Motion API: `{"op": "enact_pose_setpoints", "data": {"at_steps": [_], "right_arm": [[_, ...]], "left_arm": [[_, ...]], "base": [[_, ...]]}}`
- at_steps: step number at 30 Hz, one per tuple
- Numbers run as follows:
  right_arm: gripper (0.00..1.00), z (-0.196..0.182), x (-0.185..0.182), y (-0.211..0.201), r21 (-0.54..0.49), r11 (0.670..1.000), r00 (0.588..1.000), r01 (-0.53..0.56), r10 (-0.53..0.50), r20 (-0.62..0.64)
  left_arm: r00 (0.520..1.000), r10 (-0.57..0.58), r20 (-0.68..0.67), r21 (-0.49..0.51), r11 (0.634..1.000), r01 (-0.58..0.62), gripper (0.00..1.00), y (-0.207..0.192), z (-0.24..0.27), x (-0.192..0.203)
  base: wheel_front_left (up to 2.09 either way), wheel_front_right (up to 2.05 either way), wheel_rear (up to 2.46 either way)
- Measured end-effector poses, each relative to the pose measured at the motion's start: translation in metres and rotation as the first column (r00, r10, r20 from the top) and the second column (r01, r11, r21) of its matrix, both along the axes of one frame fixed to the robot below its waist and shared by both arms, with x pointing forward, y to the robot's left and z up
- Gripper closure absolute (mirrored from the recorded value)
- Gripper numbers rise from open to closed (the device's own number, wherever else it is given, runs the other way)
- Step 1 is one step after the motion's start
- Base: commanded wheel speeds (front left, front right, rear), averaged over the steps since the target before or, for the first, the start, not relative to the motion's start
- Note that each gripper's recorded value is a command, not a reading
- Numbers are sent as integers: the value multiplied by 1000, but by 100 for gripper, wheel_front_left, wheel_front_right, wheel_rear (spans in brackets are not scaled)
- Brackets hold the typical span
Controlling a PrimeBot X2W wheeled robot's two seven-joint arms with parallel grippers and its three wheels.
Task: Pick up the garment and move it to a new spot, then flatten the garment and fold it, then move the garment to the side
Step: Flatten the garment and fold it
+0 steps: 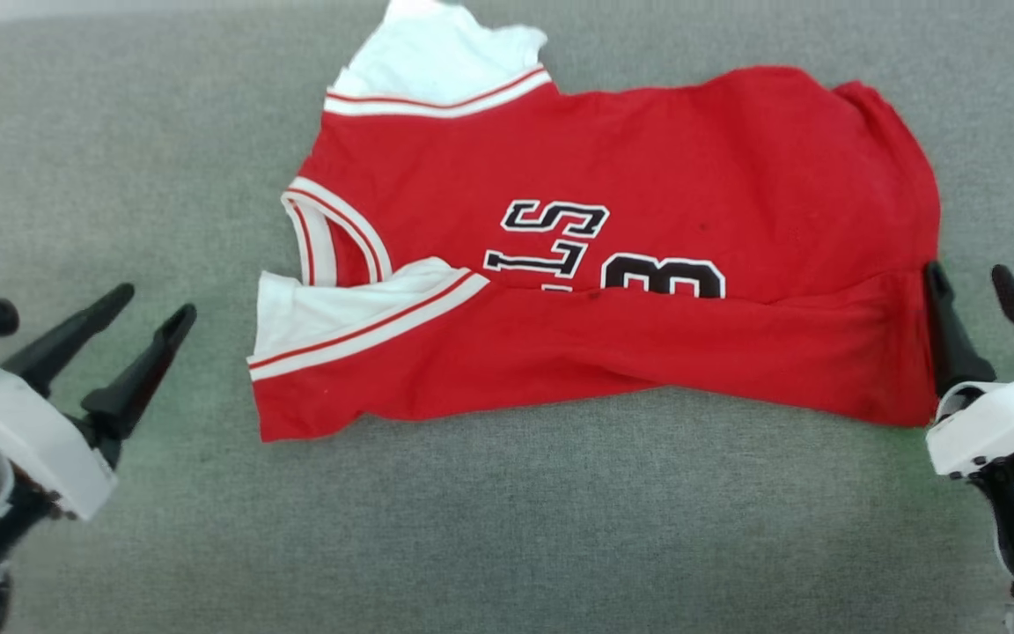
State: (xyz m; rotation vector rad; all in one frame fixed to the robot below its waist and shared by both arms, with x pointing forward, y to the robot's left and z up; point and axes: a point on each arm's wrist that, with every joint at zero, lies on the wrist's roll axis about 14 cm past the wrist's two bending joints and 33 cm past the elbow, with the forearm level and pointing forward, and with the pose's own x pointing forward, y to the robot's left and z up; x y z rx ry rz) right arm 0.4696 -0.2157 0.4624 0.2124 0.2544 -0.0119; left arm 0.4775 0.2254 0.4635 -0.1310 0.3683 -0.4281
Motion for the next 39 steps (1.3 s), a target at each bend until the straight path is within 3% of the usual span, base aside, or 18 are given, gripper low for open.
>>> {"op": "enact_pose_setpoints", "data": {"at_steps": [5,9,11,19,29,30,31,32,39], "right_arm": [[0,22,-1,-2,-1,1000,999,0,0,49],[0,25,-2,1,3,1000,998,-9,9,56],[0,24,-2,3,4,1000,999,-15,14,52],[0,16,-4,2,0,1000,999,-7,6,40],[0,3,-11,-9,-16,999,999,30,-30,14],[0,1,-11,-9,-17,999,999,31,-31,9],[0,1,-11,-9,-18,999,1000,28,-28,7],[0,-1,-11,-5,-19,1000,1000,15,-15,-4],[0,-18,-18,4,-83,993,981,-86,70,-181]], "left_arm": [[982,-95,-162,84,990,109,0,-5,7,-19],[893,-197,-404,30,973,228,0,-30,-9,-53],[853,-216,-475,74,956,283,0,-28,-17,-61],[806,-198,-558,56,960,275,0,-32,-38,-37],[731,-265,-629,-33,948,316,0,-61,-72,-35],[725,-271,-633,-42,947,317,28,-63,-74,-35],[720,-276,-637,-52,947,316,74,-64,-74,-35],[716,-279,-640,-60,947,316,99,-66,-75,-34],[707,-307,-637,-89,941,328,100,-74,-76,-36]], "base": [[0,0,0],[0,0,0],[0,0,0],[0,0,0],[0,0,0],[0,0,0],[0,0,0],[0,0,0],[0,0,0]]}}
